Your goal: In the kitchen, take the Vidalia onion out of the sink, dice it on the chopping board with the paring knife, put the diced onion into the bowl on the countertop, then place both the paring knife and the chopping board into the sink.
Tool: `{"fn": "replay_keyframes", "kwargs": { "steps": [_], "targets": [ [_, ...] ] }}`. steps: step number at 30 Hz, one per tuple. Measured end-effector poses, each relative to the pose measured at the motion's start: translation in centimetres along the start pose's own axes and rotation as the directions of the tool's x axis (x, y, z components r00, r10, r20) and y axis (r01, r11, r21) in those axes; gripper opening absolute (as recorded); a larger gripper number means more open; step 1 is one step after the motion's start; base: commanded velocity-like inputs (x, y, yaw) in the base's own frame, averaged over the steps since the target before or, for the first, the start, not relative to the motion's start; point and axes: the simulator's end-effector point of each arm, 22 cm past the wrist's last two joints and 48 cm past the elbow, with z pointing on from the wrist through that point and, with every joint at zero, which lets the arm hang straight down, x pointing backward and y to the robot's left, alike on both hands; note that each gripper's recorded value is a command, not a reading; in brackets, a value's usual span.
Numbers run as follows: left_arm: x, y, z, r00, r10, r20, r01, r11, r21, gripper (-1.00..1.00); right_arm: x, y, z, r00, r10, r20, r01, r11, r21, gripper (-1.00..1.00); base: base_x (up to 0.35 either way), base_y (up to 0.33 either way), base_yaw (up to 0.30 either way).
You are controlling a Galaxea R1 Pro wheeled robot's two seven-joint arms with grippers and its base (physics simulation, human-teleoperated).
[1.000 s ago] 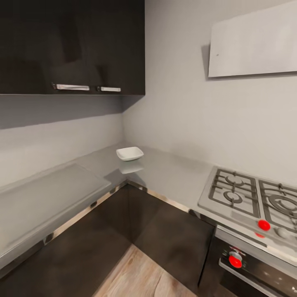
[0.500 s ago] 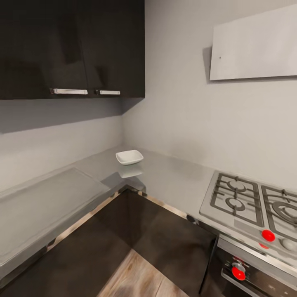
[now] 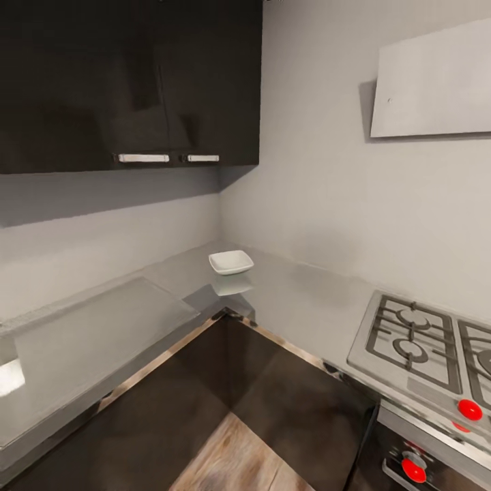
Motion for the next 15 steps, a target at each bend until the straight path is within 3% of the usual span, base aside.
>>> {"fn": "replay_keyframes", "kwargs": {
  "steps": [15],
  "targets": [
    [0.3, 0.1, -1.9, 1.000, 0.000, 0.000, 0.000, 1.000, 0.000, 1.00, 0.1, -0.1, -1.9, 1.000, 0.000, -0.001, 0.000, 1.000, 0.000, 1.00, 0.000, 0.000, 0.008]
  ]
}}
